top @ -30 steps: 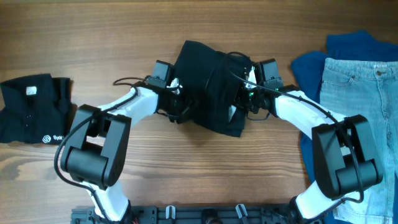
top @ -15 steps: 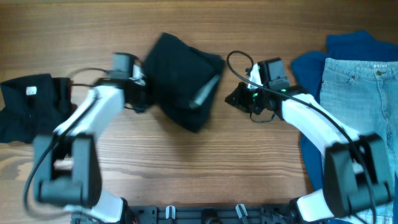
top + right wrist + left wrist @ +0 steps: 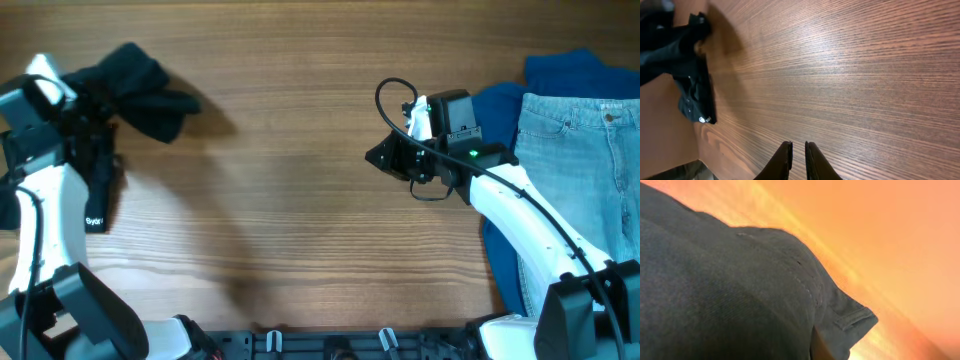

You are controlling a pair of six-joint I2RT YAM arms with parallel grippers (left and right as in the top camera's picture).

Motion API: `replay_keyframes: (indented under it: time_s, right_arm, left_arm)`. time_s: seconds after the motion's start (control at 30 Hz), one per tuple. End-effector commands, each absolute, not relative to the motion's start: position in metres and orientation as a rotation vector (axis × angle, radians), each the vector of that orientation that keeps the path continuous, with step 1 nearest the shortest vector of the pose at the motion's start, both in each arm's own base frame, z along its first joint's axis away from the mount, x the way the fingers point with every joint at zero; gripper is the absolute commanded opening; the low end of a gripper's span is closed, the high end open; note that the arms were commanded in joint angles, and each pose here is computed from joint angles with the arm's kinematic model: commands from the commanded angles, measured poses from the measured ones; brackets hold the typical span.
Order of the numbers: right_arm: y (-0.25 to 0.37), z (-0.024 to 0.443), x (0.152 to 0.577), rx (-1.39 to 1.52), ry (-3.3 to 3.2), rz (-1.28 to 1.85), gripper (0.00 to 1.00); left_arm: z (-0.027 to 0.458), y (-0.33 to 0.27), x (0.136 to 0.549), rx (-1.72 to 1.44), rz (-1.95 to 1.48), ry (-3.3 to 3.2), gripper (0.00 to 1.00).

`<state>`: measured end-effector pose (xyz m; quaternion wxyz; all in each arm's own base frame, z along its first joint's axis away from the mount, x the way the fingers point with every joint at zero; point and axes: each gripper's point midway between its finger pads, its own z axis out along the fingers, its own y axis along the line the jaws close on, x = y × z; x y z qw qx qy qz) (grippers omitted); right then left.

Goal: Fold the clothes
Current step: 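Carry the folded shorts left with the left gripper onto the black shirt, then release the shorts on the left pile and open the left gripper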

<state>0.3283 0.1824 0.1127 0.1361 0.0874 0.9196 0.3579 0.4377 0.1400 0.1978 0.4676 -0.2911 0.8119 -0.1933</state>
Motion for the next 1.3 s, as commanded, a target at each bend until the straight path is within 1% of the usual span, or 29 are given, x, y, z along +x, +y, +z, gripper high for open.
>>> replay_keyframes:
  time_s: [0.0, 0.13, 0.33, 0.4, 0.57, 0.6, 0.7, 0.73, 0.77, 0.8, 0.87, 0.97, 1.0, 1.03, 1.1, 1.13, 1.17, 1.27]
  right_arm:
    - [0.183, 0.123, 0.329, 0.214, 2.635, 1.054, 0.15]
    - [0.183, 0.121, 0.327, 0.220, 2.645, 1.053, 0.15]
    - [0.181, 0.117, 0.320, 0.241, 2.685, 1.045, 0.15]
    - [0.180, 0.115, 0.318, 0.246, 2.698, 1.042, 0.15]
    - [0.180, 0.114, 0.317, 0.251, 2.704, 1.041, 0.15]
    - [0.180, 0.114, 0.317, 0.251, 2.704, 1.041, 0.14]
    - [0.180, 0.114, 0.317, 0.251, 2.704, 1.041, 0.14]
    - [0.180, 0.114, 0.317, 0.251, 2.704, 1.042, 0.15]
    - [0.180, 0.114, 0.317, 0.251, 2.704, 1.041, 0.15]
    - [0.180, 0.114, 0.317, 0.250, 2.704, 1.041, 0.15]
    - [0.180, 0.114, 0.317, 0.248, 2.704, 1.041, 0.15]
    - [0.180, 0.114, 0.317, 0.246, 2.703, 1.040, 0.15]
    - [0.180, 0.114, 0.317, 0.246, 2.703, 1.040, 0.15]
    - [0.180, 0.114, 0.317, 0.246, 2.703, 1.039, 0.15]
    - [0.180, 0.114, 0.317, 0.246, 2.703, 1.039, 0.15]
    - [0.180, 0.114, 0.317, 0.246, 2.703, 1.039, 0.15]
    - [0.180, 0.114, 0.317, 0.246, 2.703, 1.039, 0.15]
    - [0.180, 0.114, 0.317, 0.246, 2.703, 1.040, 0.15]
  left_arm:
    - [0.235, 0.146, 0.443, -0.613, -0.512, 1.898, 0.04]
    - [0.242, 0.180, 0.435, -0.643, -0.434, 1.846, 0.04]
    - [0.238, 0.231, 0.409, -0.669, -0.295, 1.837, 0.04]
    - [0.233, 0.245, 0.401, -0.693, -0.267, 1.841, 0.04]
    - [0.208, 0.258, 0.378, -0.780, -0.253, 1.919, 0.04]
    - [0.202, 0.259, 0.373, -0.810, -0.257, 1.936, 0.09]
    - [0.174, 0.268, 0.341, -1.011, -0.273, 1.998, 0.48]
    - [0.166, 0.268, 0.328, -1.092, -0.296, 2.009, 0.55]
    - [0.162, 0.269, 0.317, -1.156, -0.312, 2.013, 0.68]
    - [0.161, 0.268, 0.307, -1.212, -0.337, 2.008, 0.73]
    - [0.170, 0.259, 0.295, -1.232, -0.418, 1.990, 0.73]
    - [0.200, 0.243, 0.272, -1.238, -0.527, 1.924, 0.74]
    - [0.208, 0.239, 0.265, -1.243, -0.523, 1.911, 0.74]
    - [0.216, 0.235, 0.258, -1.244, -0.504, 1.900, 0.69]
    - [0.226, 0.233, 0.255, -1.230, -0.470, 1.890, 0.39]
    - [0.228, 0.234, 0.255, -1.224, -0.454, 1.886, 0.16]
    - [0.228, 0.237, 0.256, -1.217, -0.432, 1.886, 0.05]
    - [0.212, 0.260, 0.267, -1.228, -0.283, 1.916, 0.04]
